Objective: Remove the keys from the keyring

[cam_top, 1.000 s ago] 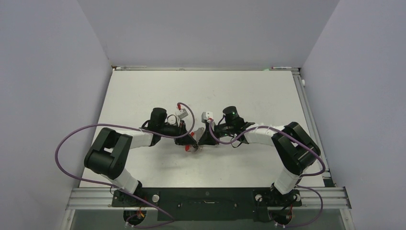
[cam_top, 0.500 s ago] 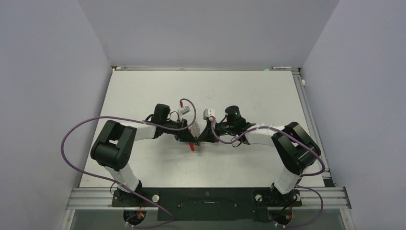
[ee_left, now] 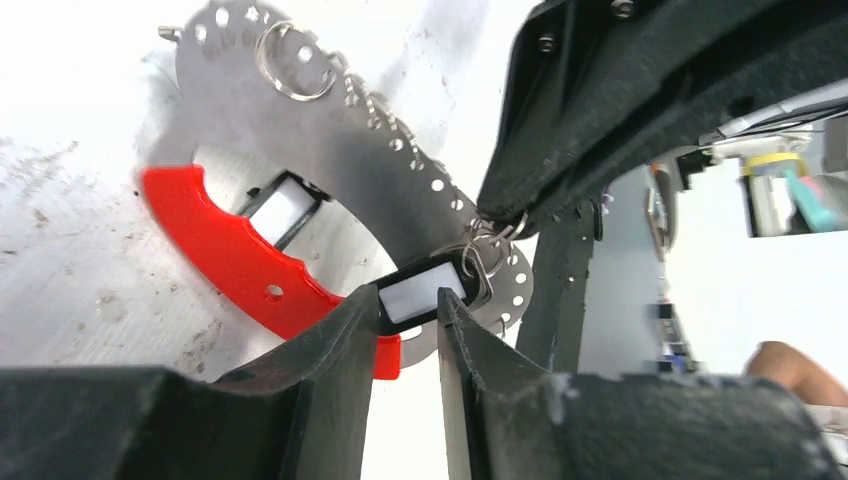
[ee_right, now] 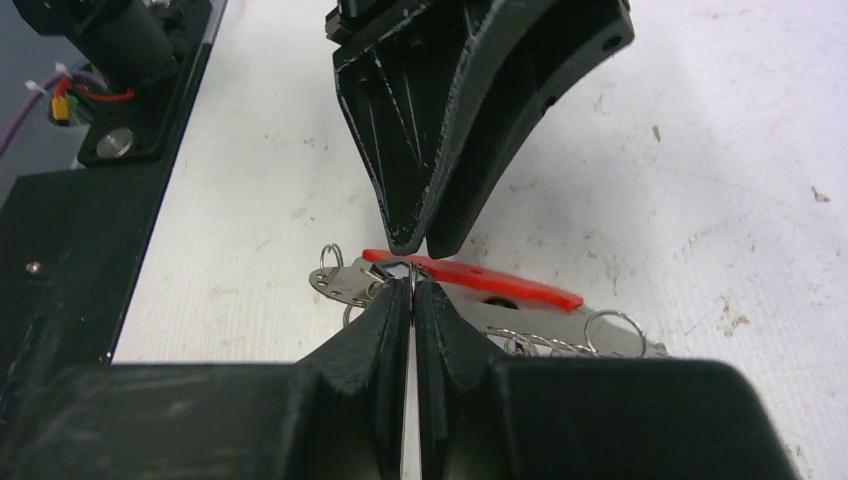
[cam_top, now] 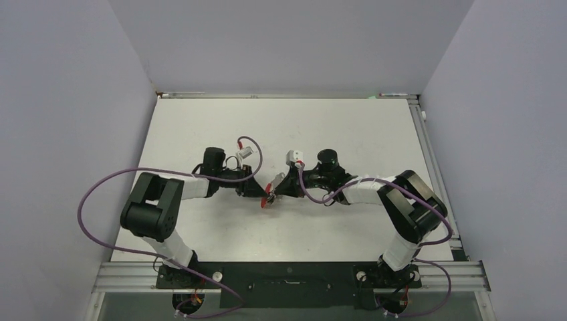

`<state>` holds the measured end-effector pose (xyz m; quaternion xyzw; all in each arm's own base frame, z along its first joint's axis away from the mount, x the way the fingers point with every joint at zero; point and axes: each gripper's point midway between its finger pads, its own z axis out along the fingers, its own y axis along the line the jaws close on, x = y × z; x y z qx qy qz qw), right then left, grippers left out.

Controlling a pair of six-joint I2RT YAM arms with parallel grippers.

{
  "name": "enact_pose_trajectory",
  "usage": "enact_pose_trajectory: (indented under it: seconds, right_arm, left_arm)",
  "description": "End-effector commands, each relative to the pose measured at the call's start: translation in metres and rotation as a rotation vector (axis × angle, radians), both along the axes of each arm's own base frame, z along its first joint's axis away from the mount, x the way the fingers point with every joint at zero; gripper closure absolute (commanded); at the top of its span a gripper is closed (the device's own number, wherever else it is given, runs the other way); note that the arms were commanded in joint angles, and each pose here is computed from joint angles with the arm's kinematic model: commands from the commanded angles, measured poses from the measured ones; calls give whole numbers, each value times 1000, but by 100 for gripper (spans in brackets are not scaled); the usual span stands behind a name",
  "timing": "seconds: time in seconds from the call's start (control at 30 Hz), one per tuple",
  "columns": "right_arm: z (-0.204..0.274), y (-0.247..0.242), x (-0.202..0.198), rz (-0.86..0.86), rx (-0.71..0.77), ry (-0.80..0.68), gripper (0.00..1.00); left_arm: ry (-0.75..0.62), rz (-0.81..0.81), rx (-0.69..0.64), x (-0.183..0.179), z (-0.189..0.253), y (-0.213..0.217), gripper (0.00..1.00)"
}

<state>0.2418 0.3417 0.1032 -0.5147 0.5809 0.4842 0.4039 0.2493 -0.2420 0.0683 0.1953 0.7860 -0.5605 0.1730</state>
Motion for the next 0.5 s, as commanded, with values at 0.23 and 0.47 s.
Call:
enact_pose_trajectory:
  seconds: [0.23,0.47]
  right_arm:
    - [41,11,-1,50,187,-57,95]
    - [50,12,-3,48,217,-58,95]
  left_arm:
    - [-517,17,-127,18,73,10,65]
    - [-539,2,-171,10,71,8,64]
